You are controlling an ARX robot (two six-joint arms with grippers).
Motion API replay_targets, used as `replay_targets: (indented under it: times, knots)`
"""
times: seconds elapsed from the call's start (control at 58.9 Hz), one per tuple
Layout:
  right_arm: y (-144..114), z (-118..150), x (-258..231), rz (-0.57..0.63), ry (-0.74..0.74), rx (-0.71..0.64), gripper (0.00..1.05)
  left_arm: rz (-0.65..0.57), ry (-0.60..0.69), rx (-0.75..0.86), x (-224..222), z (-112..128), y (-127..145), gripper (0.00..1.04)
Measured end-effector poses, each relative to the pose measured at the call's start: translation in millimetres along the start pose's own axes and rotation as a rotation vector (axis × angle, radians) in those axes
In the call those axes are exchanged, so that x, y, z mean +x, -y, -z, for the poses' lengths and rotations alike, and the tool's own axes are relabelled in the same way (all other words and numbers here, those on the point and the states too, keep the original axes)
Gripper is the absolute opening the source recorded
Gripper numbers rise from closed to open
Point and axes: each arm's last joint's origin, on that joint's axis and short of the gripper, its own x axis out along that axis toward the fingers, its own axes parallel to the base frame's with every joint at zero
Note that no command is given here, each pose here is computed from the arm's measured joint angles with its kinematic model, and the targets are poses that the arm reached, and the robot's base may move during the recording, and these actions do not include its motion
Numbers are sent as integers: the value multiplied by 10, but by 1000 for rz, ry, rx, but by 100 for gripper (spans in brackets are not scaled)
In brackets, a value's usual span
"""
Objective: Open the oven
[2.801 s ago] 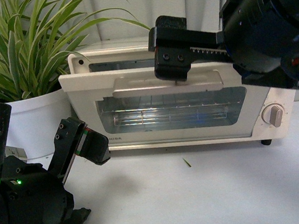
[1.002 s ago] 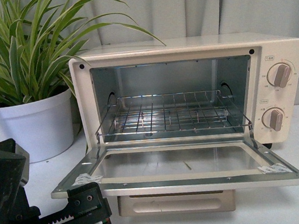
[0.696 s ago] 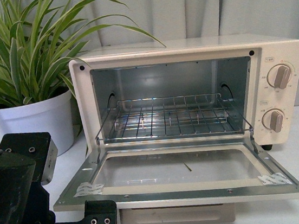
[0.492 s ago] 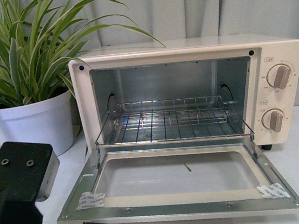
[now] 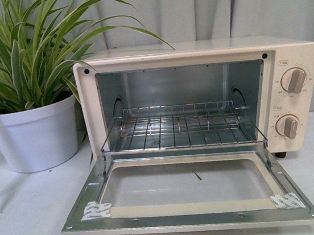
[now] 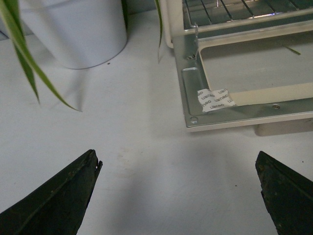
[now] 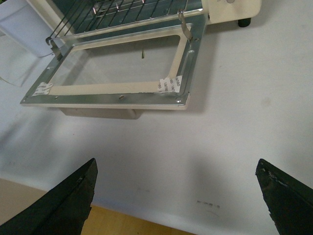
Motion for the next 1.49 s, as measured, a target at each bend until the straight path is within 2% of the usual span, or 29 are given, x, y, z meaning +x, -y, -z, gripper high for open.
replay_targets:
  times: [0.306, 0.492, 0.713, 0.747, 0.764, 0.798, 0.849, 0.883, 0.968, 1.104, 1.154, 1.188, 1.375, 1.426, 1.494]
  knots:
    - [17, 137, -160, 9, 73, -49, 95, -9, 47, -21, -365, 206, -156, 98]
    - [36, 232, -207, 28, 117, -75, 95, -31, 110, -78, -445, 198, -222, 98]
    - [38, 246, -208, 28, 123, -80, 95, -42, 118, -97, -449, 200, -244, 98]
    - [32, 246, -207, 62, 173, -111, 93, -41, 118, -97, -449, 200, -244, 98]
    - [40, 258, -198, 138, 254, -163, 88, -44, 127, -101, -454, 199, -245, 97]
    - [53, 267, -211, 247, 365, -206, 79, -42, 193, -151, -479, 240, -266, 89]
    - [56, 221, -261, 310, 435, -236, 66, -25, 242, -187, -510, 253, -338, 76]
    - [78, 216, -272, 310, 437, -247, 61, -24, 256, -197, -520, 247, -378, 71]
    - [145, 207, -295, 341, 436, -261, 39, -32, 265, -205, -538, 276, -529, 48]
    - [147, 207, -295, 338, 434, -270, 14, -33, 270, -207, -544, 303, -636, 24]
    - [148, 207, -295, 340, 434, -272, 2, -35, 270, -206, -544, 318, -686, 10]
    - [148, 207, -296, 341, 434, -274, 1, -37, 270, -207, -543, 324, -708, 4]
    - [149, 206, -296, 342, 434, -274, 1, -44, 272, -206, -545, 347, -806, 4]
    - [149, 206, -296, 342, 434, -274, 1, -11, 272, -199, -545, 361, -852, 4]
    - [148, 207, -296, 340, 434, -275, 1, -53, 268, -204, -546, 373, -910, 4]
